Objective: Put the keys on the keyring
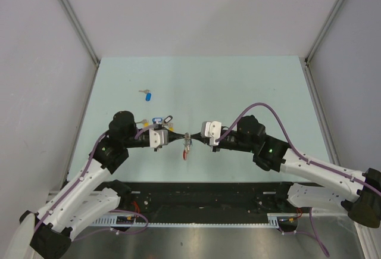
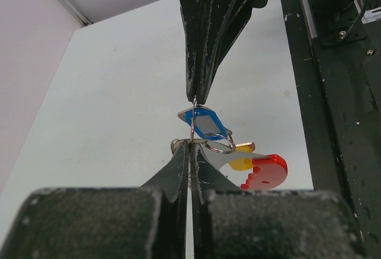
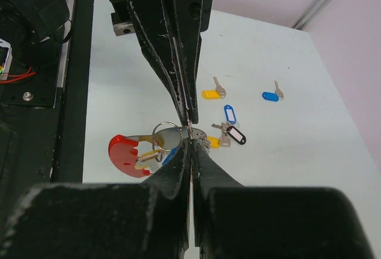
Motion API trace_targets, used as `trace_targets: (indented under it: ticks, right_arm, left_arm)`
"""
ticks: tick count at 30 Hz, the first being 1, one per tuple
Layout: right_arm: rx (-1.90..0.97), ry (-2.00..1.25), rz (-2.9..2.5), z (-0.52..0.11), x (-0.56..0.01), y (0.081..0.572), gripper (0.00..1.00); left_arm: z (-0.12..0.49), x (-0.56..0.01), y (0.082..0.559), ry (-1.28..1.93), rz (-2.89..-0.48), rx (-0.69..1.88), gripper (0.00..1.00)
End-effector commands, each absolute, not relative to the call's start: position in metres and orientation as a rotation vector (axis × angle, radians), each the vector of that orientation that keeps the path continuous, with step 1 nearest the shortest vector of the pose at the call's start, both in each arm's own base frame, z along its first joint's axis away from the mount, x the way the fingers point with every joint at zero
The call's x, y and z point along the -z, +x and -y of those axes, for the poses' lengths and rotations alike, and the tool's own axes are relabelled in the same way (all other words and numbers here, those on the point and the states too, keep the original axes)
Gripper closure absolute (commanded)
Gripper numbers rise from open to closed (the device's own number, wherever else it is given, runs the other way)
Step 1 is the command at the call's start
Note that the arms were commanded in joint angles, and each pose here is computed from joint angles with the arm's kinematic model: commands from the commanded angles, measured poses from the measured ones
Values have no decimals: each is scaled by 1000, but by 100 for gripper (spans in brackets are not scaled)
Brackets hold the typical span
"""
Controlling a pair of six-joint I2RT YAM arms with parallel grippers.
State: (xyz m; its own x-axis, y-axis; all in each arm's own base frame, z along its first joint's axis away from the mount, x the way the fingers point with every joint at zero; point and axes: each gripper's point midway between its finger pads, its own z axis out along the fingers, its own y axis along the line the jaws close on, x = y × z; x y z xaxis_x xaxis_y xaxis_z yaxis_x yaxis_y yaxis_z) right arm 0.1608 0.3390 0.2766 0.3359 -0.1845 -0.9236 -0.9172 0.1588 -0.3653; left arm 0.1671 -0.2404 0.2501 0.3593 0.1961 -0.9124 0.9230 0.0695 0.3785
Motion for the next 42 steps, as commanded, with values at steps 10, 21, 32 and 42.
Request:
trace_targets:
  ticks: [10,21,32,42]
  right_arm:
    - [-754,-1289,-1091,-344,-300,163,100]
    - [-773,-1292,-1094,-346,-299,163,100]
    - [-794,-1290,-1076,-348,-303,161,100]
    - [-861,-1317,-1049,-351,-303,153,100]
  left_arm:
    - [243,-265,164,1417,-1007,743,100]
    - [245,-268,160,1416,-993,777,100]
    - [248,-269,158,1412,-993,810,100]
    - [249,-267,155,1425,-989,822,100]
